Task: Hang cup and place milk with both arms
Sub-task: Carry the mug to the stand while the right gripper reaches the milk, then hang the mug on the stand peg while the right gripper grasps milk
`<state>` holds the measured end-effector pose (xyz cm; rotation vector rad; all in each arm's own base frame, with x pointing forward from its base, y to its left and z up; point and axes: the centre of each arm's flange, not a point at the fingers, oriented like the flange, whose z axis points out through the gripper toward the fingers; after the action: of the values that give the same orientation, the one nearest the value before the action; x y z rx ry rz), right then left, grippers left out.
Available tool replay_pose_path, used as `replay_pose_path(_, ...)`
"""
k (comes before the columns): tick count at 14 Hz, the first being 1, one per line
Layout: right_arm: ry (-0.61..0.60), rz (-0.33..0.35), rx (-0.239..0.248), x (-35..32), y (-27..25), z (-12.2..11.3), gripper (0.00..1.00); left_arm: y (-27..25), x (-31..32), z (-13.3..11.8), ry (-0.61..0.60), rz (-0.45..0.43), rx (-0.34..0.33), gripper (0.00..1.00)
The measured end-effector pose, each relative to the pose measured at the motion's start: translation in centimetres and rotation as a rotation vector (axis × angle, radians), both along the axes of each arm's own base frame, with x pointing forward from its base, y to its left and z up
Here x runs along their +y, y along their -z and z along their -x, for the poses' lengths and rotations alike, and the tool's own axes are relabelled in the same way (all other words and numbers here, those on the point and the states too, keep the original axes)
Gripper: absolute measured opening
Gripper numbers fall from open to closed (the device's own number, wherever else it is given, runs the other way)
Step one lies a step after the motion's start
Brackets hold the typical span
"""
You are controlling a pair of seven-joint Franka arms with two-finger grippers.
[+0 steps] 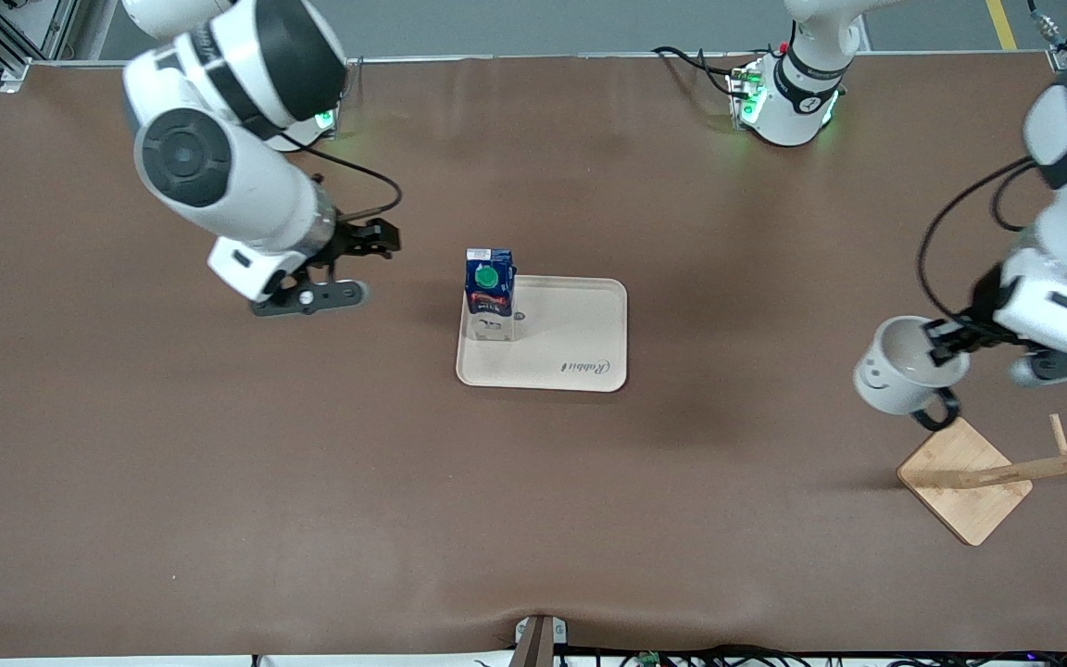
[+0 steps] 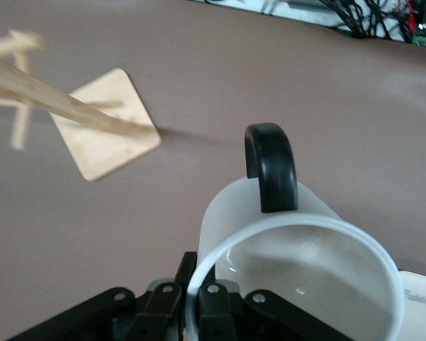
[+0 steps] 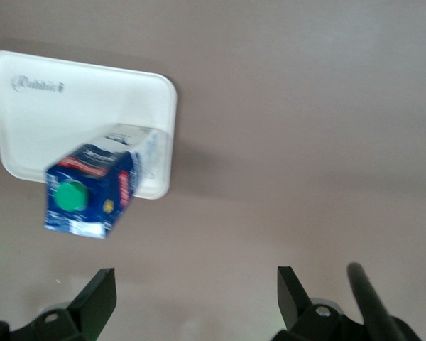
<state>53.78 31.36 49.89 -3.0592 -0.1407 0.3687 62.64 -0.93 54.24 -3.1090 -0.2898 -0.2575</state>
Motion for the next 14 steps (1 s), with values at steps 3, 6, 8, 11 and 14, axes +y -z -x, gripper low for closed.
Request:
replay_pose_path(3, 0.003, 0.007, -0.026, 5.4, 2.9, 1.2, 1.0, -0.5, 6.2, -1.2, 0.007, 0.0, -0.019, 0.05)
replay_pose_path(6, -0.03, 0.02, -0.024, 9.1, 6.4, 2.3, 1.0, -0.1, 10.2, -1.8, 0.02, 0.014, -0.023, 0.05)
replay_pose_path(8, -0.031, 0.026, -0.027, 10.7, 8.2, 2.8, 1.0, 0.6, 11.4, -2.2, 0.014, 0.052, -0.021, 0.05)
replay_pose_path(11, -0.043, 0.037, -0.021, 12.0, 9.9, 3.3, 1.0, 1.1, 11.7, -2.8, 0.009, 0.079, -0.022, 0.05)
replay_pose_path(14, -0.027, 0.042, -0.032, 13.8, 11.6, 4.1, 1.0, 1.7, 12.2, -3.5, 0.0, 0.108, -0.027, 0.05)
